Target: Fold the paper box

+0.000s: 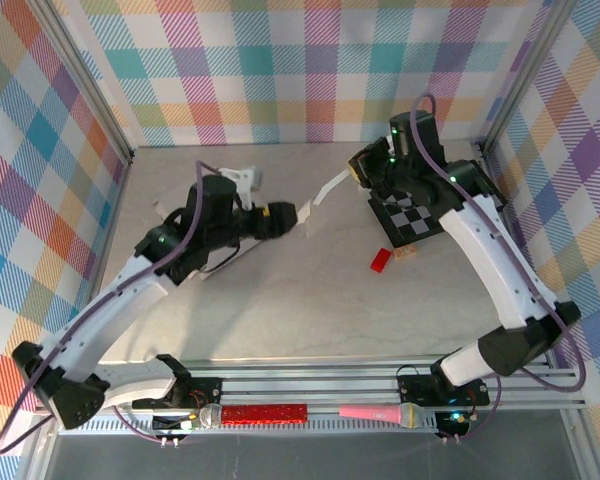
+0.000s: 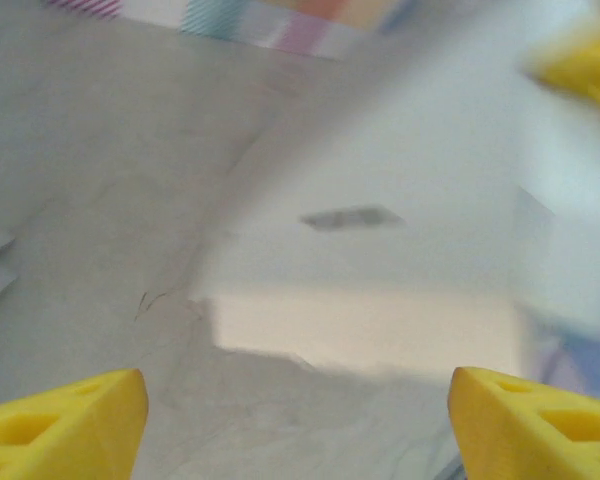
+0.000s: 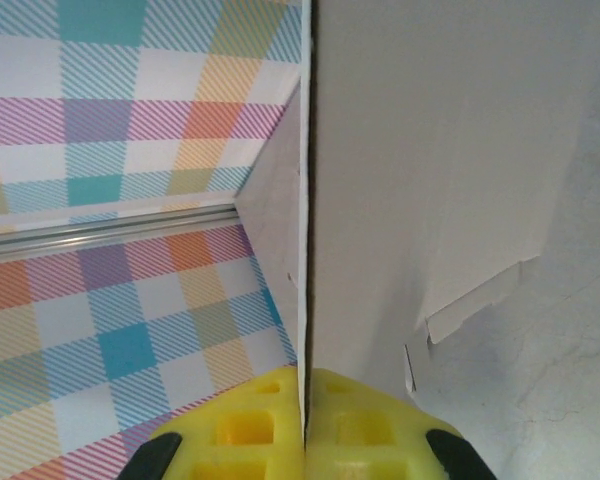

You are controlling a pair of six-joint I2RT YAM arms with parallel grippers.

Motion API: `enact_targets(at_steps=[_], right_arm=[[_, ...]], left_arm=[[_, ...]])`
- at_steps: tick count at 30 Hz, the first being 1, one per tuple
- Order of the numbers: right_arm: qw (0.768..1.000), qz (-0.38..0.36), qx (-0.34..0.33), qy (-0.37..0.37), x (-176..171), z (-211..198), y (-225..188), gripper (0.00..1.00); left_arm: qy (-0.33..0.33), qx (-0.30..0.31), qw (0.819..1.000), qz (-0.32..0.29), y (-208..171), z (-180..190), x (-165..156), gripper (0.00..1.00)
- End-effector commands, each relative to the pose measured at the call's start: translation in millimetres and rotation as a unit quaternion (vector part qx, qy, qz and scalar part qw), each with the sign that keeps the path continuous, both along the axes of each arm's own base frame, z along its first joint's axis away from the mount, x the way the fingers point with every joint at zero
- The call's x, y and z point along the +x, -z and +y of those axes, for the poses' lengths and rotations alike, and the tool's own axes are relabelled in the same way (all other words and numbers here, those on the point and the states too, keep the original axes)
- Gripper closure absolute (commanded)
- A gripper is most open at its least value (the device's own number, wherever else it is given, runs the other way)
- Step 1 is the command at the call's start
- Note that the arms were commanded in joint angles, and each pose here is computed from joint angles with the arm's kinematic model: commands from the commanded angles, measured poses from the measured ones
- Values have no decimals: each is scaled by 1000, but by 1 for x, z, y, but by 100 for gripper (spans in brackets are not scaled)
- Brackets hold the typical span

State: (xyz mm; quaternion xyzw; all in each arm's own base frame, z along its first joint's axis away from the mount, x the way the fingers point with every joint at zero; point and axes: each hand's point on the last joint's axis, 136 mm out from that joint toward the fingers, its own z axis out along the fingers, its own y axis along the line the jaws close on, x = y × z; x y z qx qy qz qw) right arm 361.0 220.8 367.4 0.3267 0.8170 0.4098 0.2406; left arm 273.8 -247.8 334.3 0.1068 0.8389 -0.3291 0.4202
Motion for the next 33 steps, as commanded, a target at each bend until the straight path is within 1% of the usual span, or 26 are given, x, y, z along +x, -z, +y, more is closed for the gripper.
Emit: enact_targets(at_steps=[1, 3, 6, 7, 9, 11, 12, 14, 15, 16, 19, 20, 21, 22, 24, 25, 26, 29, 31, 33], right_arm=[[1000, 5, 20, -17, 4, 13, -9, 100], [999, 19, 28, -23, 4, 19, -4, 100], [998, 39, 30, -29, 2, 22, 4, 100], [998, 43, 31, -30, 1, 22, 6, 100], [998, 51, 32, -34, -2, 23, 9, 100], [997, 57, 34, -39, -5, 24, 12, 100], [997, 60, 34, -41, -5, 25, 13, 100], [996, 66, 35, -43, -7, 26, 17, 100], [996, 71, 36, -45, -7, 27, 20, 100], [995, 73, 37, -49, -7, 27, 21, 100], [994, 78, 37, -64, -5, 30, 28, 100], [994, 78, 38, -69, -3, 28, 29, 100], [993, 77, 38, -76, 0, 25, 31, 90], [994, 76, 33, -77, 3, 16, 33, 77], [995, 79, 10, -52, 8, -19, 43, 51], [996, 82, 0, -27, 10, -43, 50, 41], [996, 87, -8, 0, 10, -70, 58, 35], [991, 101, -31, 81, 8, -142, 84, 29], [986, 108, -56, 113, 8, -174, 103, 27], [981, 126, -63, 136, 10, -198, 126, 27]], left_arm=[[58, 123, 983, -125, 11, -2, -16, 11], [52, 170, 972, -151, 17, -4, -13, 9], [-8, 244, 956, -159, 24, 7, 12, 7], [-17, 262, 951, -166, 24, 6, 19, 7], [-45, 275, 944, -178, 19, 7, 34, 6], [-43, 284, 939, -187, 19, -2, 44, 6], [-42, 293, 937, -188, 22, -6, 48, 7], [-68, 318, 928, -182, 26, -2, 60, 12], [-77, 328, 924, -181, 26, -1, 64, 17], [-73, 332, 923, -183, 26, -4, 65, 29], [-68, 318, 926, -191, 17, -6, 64, 89], [-77, 312, 927, -193, 13, -4, 63, 98], [-86, 309, 927, -193, 10, 0, 63, 100], [-91, 306, 928, -192, 7, 3, 63, 100], [-93, 299, 932, -180, 5, 6, 61, 100], [-92, 296, 936, -169, 6, 8, 61, 100], [-92, 292, 939, -159, 6, 11, 59, 100], [-96, 272, 947, -137, 4, 17, 55, 100], [-99, 261, 952, -129, 3, 20, 54, 100], [-101, 253, 955, -121, 2, 21, 53, 100]])
